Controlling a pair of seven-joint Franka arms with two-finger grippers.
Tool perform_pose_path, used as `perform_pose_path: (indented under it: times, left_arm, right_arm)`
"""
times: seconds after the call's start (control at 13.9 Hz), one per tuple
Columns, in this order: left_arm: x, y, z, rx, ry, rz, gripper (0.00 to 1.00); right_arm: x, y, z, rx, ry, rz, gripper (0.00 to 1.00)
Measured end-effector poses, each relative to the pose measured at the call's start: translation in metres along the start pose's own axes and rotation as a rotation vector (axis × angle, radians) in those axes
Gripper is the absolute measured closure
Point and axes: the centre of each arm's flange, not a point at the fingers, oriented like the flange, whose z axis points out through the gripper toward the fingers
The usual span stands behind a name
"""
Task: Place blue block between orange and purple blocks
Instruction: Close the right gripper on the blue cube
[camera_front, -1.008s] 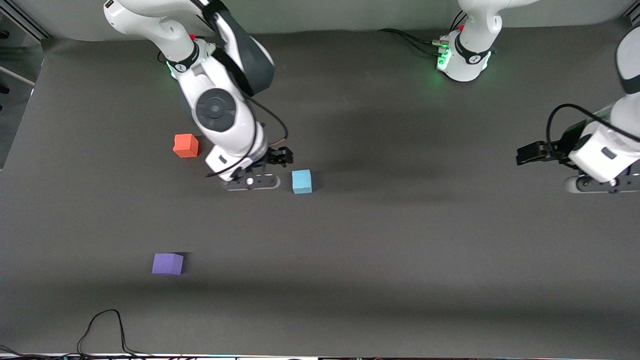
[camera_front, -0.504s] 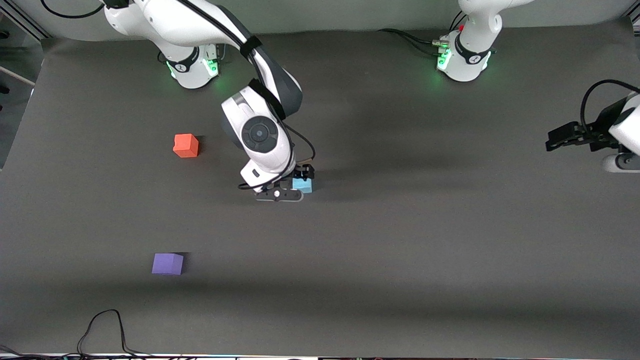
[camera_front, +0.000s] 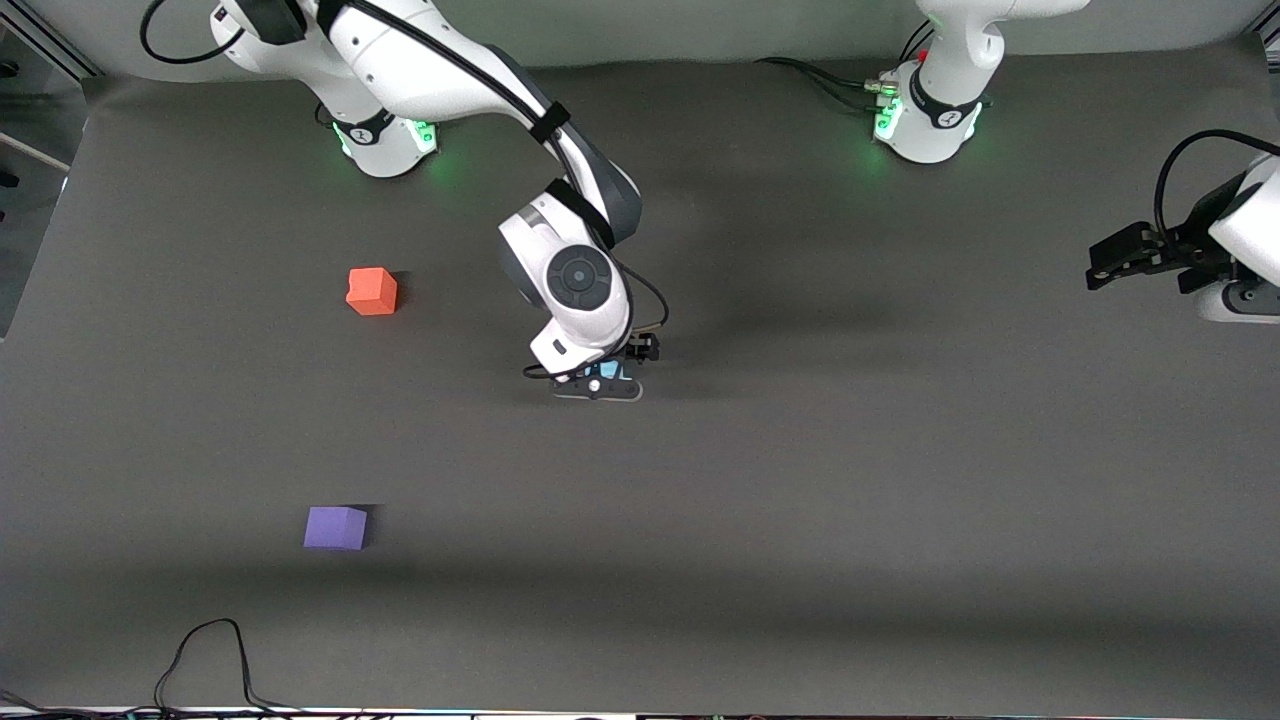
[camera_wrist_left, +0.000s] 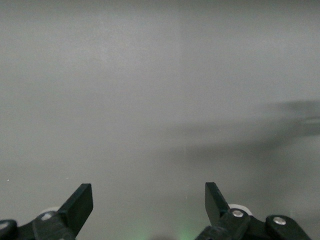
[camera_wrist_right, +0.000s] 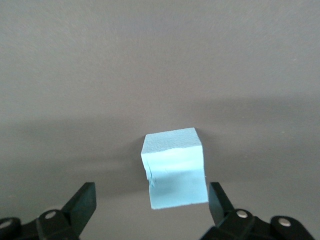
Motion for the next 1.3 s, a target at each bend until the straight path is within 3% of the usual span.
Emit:
perform_pose_path:
  times: [0.29,1.3]
  left_arm:
    - [0.001,-0.005,0.0,-0.001,-0.001,0.03,0.0]
    - [0.001,0.005,-0.004,0.001,0.006,0.024,0.0]
  right_arm:
    - [-0.003,-0.003,0.031,-0.022,-0.005,-0.015,0.0]
    - [0.009,0.014,0.037,-0.056,0.003,-0.133,0.0]
